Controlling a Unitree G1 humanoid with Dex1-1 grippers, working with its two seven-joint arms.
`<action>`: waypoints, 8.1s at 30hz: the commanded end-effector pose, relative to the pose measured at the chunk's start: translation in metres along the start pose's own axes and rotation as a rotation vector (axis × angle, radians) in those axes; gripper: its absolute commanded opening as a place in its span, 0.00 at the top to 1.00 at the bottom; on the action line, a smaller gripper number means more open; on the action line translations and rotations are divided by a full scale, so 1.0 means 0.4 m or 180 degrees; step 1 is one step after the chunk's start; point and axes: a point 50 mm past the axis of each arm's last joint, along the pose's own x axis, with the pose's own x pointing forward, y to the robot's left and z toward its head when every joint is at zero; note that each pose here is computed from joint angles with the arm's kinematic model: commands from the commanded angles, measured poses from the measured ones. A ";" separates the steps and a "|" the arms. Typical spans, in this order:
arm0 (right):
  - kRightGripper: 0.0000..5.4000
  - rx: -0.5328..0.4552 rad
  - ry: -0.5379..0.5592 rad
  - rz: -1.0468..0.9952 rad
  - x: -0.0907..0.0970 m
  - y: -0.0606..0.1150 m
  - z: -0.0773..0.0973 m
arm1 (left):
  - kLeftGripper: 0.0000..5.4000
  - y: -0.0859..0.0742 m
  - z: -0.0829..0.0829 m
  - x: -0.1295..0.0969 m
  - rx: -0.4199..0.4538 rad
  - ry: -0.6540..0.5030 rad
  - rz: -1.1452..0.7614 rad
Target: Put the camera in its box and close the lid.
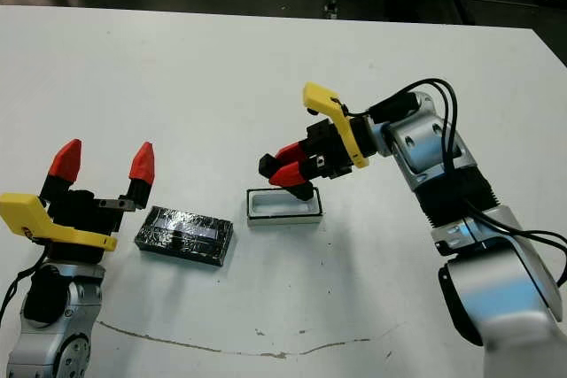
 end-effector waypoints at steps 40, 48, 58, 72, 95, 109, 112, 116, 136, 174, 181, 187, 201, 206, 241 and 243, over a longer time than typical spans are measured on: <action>0.69 -0.0161 0.0476 0.0053 0.028 0.010 -0.024 | 0.00 0.003 -0.005 -0.011 -0.0016 0.0042 0.0044; 0.69 -0.0117 0.0576 0.0041 0.030 0.009 -0.041 | 0.00 0.004 -0.005 -0.012 0.0000 0.0049 0.0050; 0.69 -0.0154 0.0655 0.0014 0.032 0.009 -0.053 | 0.00 0.001 -0.003 -0.010 -0.0016 0.0034 0.0040; 0.69 -0.0245 0.0657 -0.0032 0.040 0.008 -0.060 | 0.00 0.003 -0.002 -0.007 0.0006 0.0022 0.0028; 0.69 -0.0482 0.0844 -0.0353 0.059 0.018 -0.063 | 0.00 0.002 -0.006 -0.012 -0.0004 0.0028 0.0012; 0.69 -0.0300 0.0682 -0.0722 0.062 0.022 -0.065 | 0.00 0.002 -0.005 -0.014 -0.0047 0.0062 -0.0020; 0.69 -0.0297 0.0698 -0.0716 0.058 0.022 -0.064 | 0.00 0.002 -0.005 -0.014 -0.0050 0.0059 -0.0017; 0.57 -0.0237 0.0675 -0.0603 0.047 0.021 -0.062 | 0.00 0.002 -0.004 -0.015 -0.0052 0.0063 -0.0018; 0.00 -0.0709 0.0789 -0.0210 0.025 0.019 -0.055 | 0.00 0.002 -0.006 -0.015 -0.0080 0.0066 -0.0002; 0.26 0.0314 -0.1543 -0.3567 -0.183 0.198 -0.147 | 0.00 0.006 -0.001 -0.002 -0.0053 0.0033 -0.0059; 0.47 0.0735 -0.1906 -0.4159 -0.137 0.300 -0.210 | 0.00 0.019 0.007 0.004 0.0126 0.0001 -0.0093; 0.65 0.1111 -0.2146 -0.4488 -0.088 0.340 -0.249 | 0.00 0.043 0.045 0.019 0.0491 -0.0043 -0.0306; 1.00 0.1185 -0.2189 -0.4528 -0.053 0.339 -0.244 | 0.00 0.101 0.216 0.129 0.1553 0.0532 -0.2540; 1.00 0.1128 -0.2188 -0.4548 -0.051 0.341 -0.238 | 0.00 0.111 0.254 0.188 0.1867 0.1130 -0.3654; 1.00 0.1163 -0.2207 -0.4541 -0.053 0.340 -0.233 | 0.00 0.065 0.123 0.173 0.1320 0.2302 -0.5487; 1.00 0.1183 -0.2220 -0.4528 -0.052 0.339 -0.233 | 0.00 0.064 0.115 0.169 0.1230 0.2326 -0.5502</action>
